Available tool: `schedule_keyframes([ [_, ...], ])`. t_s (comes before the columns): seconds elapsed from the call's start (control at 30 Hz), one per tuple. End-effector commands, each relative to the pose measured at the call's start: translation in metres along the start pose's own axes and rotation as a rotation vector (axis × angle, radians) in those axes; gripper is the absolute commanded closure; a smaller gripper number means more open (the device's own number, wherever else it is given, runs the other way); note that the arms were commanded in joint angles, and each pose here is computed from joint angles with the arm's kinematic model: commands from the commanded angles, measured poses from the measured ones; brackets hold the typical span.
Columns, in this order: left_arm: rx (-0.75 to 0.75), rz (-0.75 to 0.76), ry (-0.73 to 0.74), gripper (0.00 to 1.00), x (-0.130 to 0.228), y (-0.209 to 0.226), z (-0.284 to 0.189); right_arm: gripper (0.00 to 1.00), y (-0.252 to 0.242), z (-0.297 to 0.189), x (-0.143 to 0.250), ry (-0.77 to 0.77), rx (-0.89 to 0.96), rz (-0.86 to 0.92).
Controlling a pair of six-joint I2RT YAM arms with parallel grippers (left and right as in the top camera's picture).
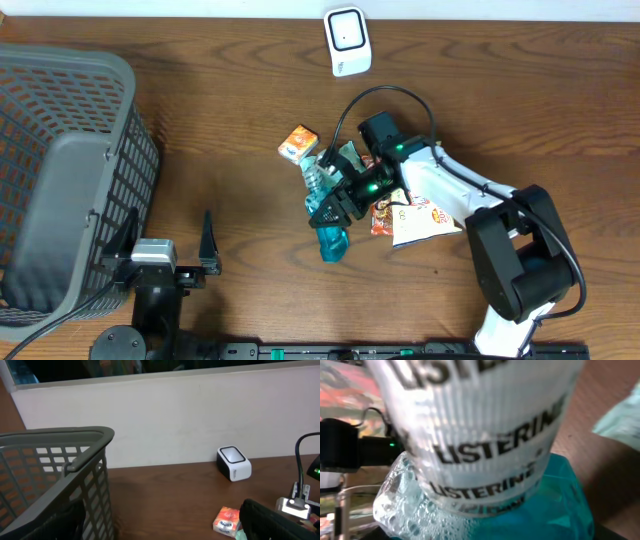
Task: Scan the item barcode
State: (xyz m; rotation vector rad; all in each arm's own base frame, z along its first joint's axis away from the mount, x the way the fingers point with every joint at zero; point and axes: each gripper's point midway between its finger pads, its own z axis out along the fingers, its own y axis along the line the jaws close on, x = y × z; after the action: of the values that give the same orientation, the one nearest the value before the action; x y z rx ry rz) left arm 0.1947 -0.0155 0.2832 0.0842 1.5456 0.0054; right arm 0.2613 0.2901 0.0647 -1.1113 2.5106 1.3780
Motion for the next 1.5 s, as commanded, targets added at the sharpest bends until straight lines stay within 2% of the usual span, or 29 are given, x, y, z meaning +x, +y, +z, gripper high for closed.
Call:
schedule_keyframes([
  [0.0,0.012,-0.011,-0.012,0.02,-0.003,-0.002,-0.002,0.59,-0.028,-0.001,0.007,0.031,0.138,0.065],
  [0.1,0.012,-0.011,-0.011,0.02,-0.003,-0.002,-0.002,0.53,-0.071,-0.014,0.015,0.047,0.403,0.226],
  [0.17,0.012,-0.011,-0.012,0.02,-0.003,-0.002,-0.002,0.5,-0.085,-0.021,0.017,0.039,0.497,0.283],
  [0.3,0.012,-0.011,-0.012,0.02,-0.003,-0.002,-0.002,0.4,-0.089,-0.023,0.011,0.012,0.519,0.295],
  [0.5,0.012,-0.011,-0.012,0.02,-0.003,-0.002,-0.002,0.12,-0.094,-0.034,0.0,-0.018,0.588,0.336],
  [0.53,0.012,-0.011,-0.012,0.02,-0.003,-0.002,-0.002,0.02,-0.093,-0.036,-0.002,-0.018,0.596,0.341],
  [0.57,0.012,-0.011,-0.012,0.02,-0.003,-0.002,-0.002,0.01,-0.093,-0.039,-0.004,-0.014,0.611,0.348],
  [0.83,0.012,-0.011,-0.012,0.02,-0.003,-0.002,-0.002,0.01,-0.087,-0.05,0.001,0.018,0.886,0.471],
  [0.97,0.012,-0.011,-0.012,0.02,-0.003,-0.002,-0.002,0.01,-0.076,-0.044,0.014,0.048,1.023,0.482],
  [1.1,0.012,-0.011,-0.011,0.02,-0.003,-0.002,-0.002,0.01,-0.064,-0.044,0.017,0.003,1.226,0.449],
  [1.27,0.012,-0.011,-0.012,0.02,-0.003,-0.002,-0.002,0.01,-0.054,-0.044,0.013,-0.058,1.344,0.398],
  [1.47,0.012,-0.011,-0.011,0.02,-0.003,-0.002,-0.002,0.03,-0.069,-0.043,0.021,-0.06,1.433,0.401],
])
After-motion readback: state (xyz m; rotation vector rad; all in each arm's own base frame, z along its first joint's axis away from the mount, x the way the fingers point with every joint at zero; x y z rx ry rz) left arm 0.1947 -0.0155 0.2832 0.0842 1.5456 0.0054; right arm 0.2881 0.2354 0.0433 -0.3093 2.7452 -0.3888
